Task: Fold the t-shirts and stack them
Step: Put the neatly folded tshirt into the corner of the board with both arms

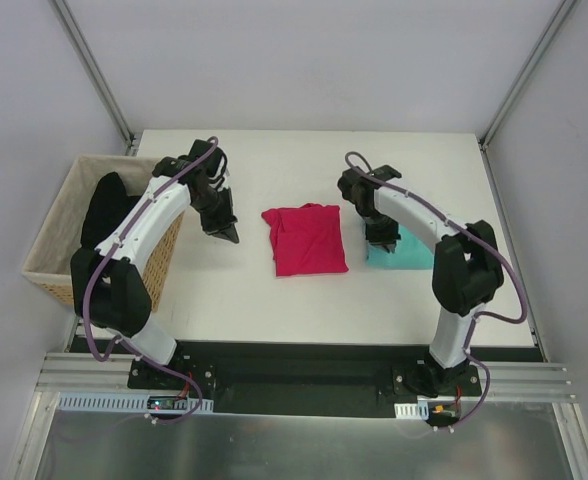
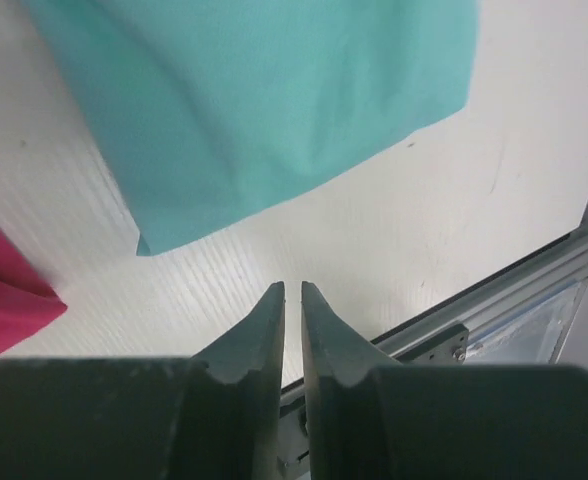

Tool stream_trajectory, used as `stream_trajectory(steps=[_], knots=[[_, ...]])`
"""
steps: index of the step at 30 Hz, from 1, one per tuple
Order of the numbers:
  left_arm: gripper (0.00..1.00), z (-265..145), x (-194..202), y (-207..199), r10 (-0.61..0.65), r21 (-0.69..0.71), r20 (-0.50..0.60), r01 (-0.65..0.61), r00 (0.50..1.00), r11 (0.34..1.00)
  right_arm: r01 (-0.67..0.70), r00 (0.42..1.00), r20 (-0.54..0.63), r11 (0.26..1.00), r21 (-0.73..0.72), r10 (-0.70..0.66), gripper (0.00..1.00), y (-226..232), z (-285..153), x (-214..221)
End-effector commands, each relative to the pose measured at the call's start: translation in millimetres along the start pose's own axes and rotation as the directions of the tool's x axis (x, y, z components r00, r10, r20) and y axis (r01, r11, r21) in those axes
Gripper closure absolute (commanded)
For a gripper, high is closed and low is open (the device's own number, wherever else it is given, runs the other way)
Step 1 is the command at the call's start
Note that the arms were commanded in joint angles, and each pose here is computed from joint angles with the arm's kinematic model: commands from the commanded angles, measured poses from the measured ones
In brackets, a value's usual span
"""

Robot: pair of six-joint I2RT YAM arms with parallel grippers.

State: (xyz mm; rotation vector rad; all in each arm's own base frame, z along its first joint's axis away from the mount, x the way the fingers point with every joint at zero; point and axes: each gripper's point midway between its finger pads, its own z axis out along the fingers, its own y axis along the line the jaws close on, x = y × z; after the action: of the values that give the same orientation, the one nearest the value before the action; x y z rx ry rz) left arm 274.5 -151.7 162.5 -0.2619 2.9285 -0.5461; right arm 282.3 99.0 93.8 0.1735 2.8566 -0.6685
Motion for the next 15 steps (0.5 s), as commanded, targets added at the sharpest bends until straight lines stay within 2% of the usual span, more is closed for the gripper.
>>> stream_trajectory(steps=[1,4,6,8,15], knots=[[1.0,-8,-14,-9,0.027,0.024,0.029,-0.028,0.999,0.999,-0.056,0.988,0.146,0.997,0.052,0.048,0.84,-33,-32,-47],[1.0,-9,-19,-13,0.035,0.036,0.033,-0.036,0.999,0.999,-0.084,0.984,0.161,0.994,0.066,0.072,0.84,-47,-32,-78],[1.0,-11,-21,-14,0.04,0.036,0.038,-0.042,0.998,0.998,-0.101,0.984,0.153,0.993,0.067,0.09,0.94,-50,-23,-92],[1.0,-11,-23,-14,0.043,0.031,0.047,-0.045,0.998,0.999,-0.139,0.982,0.136,0.989,0.046,0.131,0.99,-57,-10,-108],[1.0,-13,-25,-11,0.038,0.007,0.049,-0.038,0.998,0.999,-0.23,0.973,0.036,0.971,0.068,0.228,0.99,-84,51,-138]])
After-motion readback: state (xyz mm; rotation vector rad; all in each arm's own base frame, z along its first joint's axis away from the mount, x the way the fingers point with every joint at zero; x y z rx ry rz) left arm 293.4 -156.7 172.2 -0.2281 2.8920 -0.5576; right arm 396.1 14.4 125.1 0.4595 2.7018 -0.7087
